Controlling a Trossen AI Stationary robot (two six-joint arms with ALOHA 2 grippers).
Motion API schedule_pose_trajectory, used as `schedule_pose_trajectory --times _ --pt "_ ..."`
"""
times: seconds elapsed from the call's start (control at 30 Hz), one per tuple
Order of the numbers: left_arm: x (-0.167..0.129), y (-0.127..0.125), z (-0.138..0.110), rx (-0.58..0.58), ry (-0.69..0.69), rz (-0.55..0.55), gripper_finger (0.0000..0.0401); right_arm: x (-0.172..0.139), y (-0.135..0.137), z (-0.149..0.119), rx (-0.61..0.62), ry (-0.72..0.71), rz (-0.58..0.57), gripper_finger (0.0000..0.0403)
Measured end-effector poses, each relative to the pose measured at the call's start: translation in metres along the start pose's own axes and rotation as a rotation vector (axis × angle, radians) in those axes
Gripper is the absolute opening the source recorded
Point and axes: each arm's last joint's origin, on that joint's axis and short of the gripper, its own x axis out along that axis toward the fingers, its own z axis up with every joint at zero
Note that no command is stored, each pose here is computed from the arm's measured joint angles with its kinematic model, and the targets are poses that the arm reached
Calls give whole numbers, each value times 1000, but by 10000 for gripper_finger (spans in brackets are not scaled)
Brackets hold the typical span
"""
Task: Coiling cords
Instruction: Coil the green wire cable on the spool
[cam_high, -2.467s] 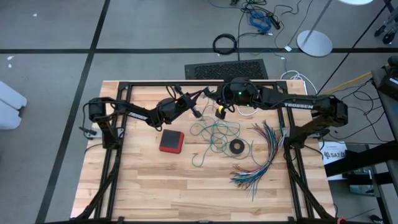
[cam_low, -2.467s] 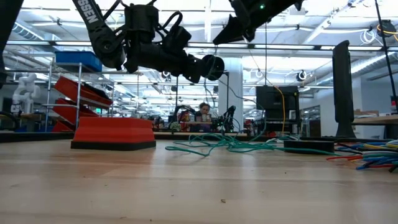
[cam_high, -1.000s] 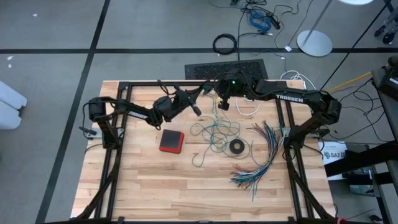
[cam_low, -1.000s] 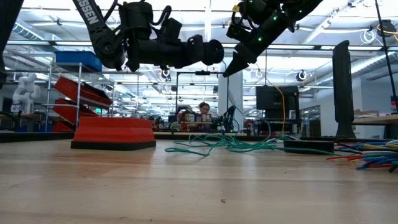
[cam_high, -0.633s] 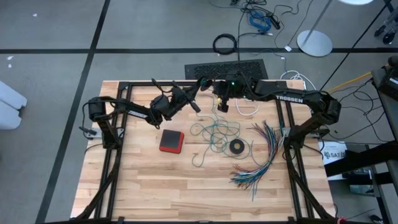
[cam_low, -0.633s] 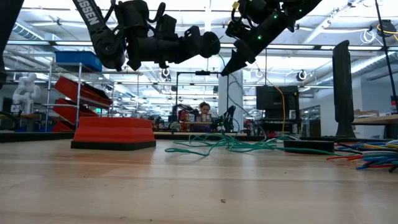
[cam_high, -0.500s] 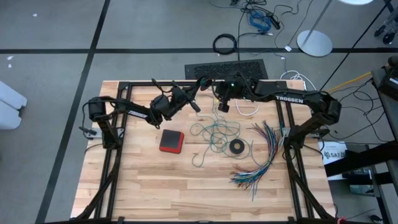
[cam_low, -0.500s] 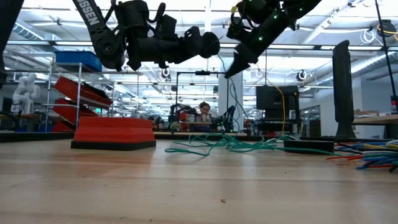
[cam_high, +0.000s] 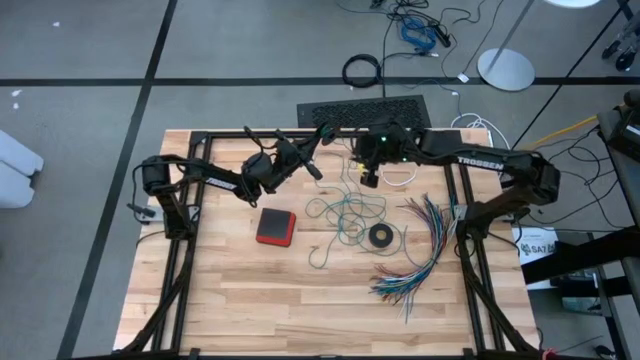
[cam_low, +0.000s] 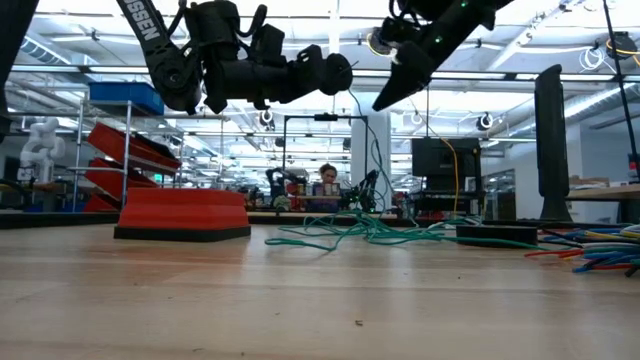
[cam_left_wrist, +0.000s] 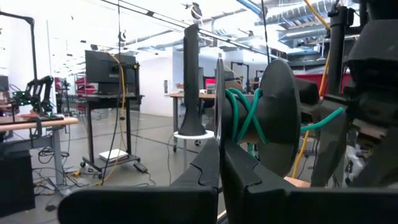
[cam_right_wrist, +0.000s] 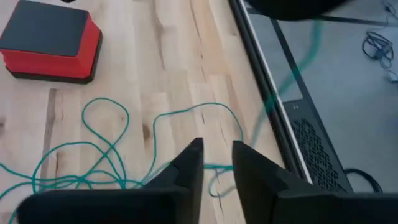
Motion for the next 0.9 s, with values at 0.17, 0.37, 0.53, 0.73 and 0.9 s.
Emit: schedule_pose_trajectory --times 0.17,0.37,0.53,0.73,0.9 --pt "0 0 0 0 0 0 2 20 0 -5 10 55 -17 101" --pt "0 0 0 -1 -1 -12 2 30 -4 -7 1 86 -125 91" --pt "0 0 0 0 1 -15 2 29 -4 -6 -8 83 -127 83" --pt "0 -1 0 1 3 -20 2 29 -4 -9 -14 108 -135 83" --pt "0 -1 0 0 1 -23 2 32 -5 -8 -19 100 -151 82"
